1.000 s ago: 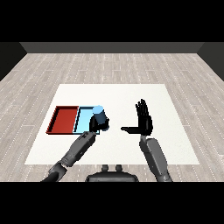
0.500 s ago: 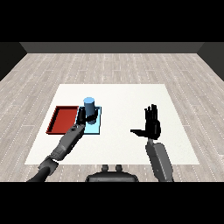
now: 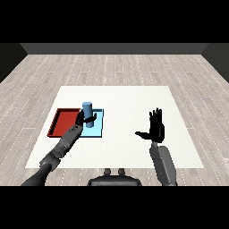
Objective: Pick the blue can and put it in the blue box
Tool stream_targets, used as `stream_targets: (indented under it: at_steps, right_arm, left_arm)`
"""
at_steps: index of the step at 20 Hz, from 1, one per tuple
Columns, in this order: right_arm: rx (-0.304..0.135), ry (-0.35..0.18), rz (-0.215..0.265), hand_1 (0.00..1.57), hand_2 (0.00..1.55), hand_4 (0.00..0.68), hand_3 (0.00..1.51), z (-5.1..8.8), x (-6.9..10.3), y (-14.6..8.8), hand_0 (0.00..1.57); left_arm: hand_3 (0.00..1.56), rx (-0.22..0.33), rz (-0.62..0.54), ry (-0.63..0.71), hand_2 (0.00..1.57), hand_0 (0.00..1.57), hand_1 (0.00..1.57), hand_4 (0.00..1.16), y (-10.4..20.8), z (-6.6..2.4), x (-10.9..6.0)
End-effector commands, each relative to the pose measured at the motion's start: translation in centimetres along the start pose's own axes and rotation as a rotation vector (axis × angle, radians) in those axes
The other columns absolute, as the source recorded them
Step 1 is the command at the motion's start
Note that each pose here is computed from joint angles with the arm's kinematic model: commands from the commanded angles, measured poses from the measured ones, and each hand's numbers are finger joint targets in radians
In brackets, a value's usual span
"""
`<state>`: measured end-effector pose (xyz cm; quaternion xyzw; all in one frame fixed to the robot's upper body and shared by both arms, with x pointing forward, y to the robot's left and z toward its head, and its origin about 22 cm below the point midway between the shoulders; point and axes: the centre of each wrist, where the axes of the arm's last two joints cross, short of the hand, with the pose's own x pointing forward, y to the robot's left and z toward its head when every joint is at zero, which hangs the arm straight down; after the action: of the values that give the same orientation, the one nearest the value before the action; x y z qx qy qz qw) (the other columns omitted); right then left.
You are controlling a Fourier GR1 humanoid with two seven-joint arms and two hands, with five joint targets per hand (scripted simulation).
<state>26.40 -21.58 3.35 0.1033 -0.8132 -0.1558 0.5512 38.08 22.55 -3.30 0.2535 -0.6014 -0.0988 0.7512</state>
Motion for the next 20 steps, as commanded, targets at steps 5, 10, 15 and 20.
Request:
stream_targets:
  at_steps: [5,10,15,20]
  right_arm:
    - [-0.036,-0.001,0.021,0.0,0.0,0.0,0.0,-0.7,-1.4,-1.3,0.0]
    - [-0.029,0.014,0.027,0.0,0.0,0.0,0.0,0.1,-0.2,-3.8,0.0]
    - [-0.048,0.013,0.024,0.0,0.0,0.0,0.0,-0.5,0.1,-3.8,0.0]
    - [-0.021,0.004,0.011,0.0,0.0,0.0,0.0,-0.4,-0.6,-1.5,0.0]
  left_arm:
    - [0.45,-0.032,-0.149,0.276,0.82,0.9,0.9,0.88,-2.0,1.54,-5.2]
    - [0.4,0.081,0.004,0.392,1.29,1.4,1.4,0.63,0.2,0.26,-4.8]
    - [0.0,-0.003,-0.078,0.402,0.0,0.0,0.0,0.0,-1.1,1.16,-5.7]
    - [0.0,-0.002,-0.104,0.396,0.0,0.0,0.0,0.0,-1.4,0.46,-4.2]
